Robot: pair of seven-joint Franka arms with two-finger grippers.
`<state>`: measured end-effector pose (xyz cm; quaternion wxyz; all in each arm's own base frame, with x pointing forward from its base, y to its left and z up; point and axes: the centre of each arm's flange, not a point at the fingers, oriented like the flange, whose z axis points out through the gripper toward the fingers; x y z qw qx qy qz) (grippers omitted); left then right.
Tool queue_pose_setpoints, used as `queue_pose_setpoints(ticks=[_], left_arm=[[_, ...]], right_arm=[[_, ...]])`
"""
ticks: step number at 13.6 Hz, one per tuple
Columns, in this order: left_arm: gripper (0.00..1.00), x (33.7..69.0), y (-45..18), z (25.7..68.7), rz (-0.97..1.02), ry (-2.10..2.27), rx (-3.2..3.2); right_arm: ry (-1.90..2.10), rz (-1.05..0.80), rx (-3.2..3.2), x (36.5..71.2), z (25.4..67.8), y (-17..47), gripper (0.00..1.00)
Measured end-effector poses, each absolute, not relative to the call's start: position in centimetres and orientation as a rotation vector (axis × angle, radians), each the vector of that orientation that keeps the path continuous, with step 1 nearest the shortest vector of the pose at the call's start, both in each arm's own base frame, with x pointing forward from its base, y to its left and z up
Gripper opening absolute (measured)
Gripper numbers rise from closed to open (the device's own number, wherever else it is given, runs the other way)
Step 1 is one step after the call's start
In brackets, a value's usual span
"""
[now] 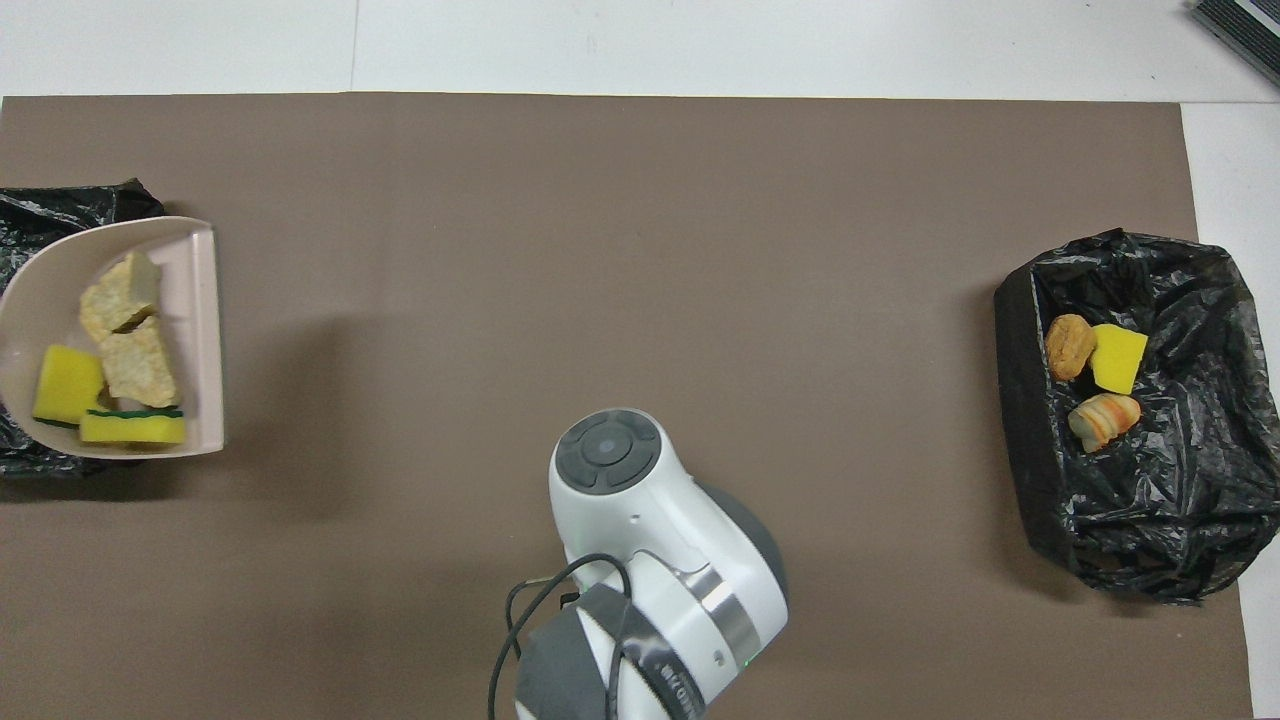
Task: Sweep and dump trash in bin
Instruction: 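Tip the dustpan into the bin with the left gripper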
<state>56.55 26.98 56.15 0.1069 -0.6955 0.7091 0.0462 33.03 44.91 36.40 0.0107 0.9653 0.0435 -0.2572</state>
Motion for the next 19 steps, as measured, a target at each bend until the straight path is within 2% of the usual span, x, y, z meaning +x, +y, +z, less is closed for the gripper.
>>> queue_pose_setpoints(ticks=[4, 8, 10, 12, 15, 19], left_arm=[[0.32, 60.0, 29.5, 55.8, 0.298, 2.029, -1.879], [0.32, 62.0, 30.9, 53.2, 0.471, 1.912, -1.770], [0.32, 62.8, 30.5, 52.2, 0.565, 1.852, -1.735], [0.32, 63.5, 29.2, 52.1, 0.634, 1.837, -1.668], [0.32, 64.1, 27.2, 52.3, 0.764, 1.821, -1.588], [0.32, 63.0, 27.1, 55.1, 0.871, 1.760, -1.553]], right_arm=[[0.062, -0.813, 3.021, 31.0, 33.6, 45.8, 0.26], [0.048, -0.808, 3.008, 29.9, 32.2, 46.4, 0.26], [0.044, -0.806, 3.013, 30.3, 32.5, 46.4, 0.41], [0.044, -0.819, 3.016, 31.3, 34.2, 46.5, 0.66], [-0.002, -0.836, 3.032, 34.6, 37.3, 45.4, 0.97], [-0.033, -0.830, 3.090, 39.9, 42.7, 40.2, 1.00]])
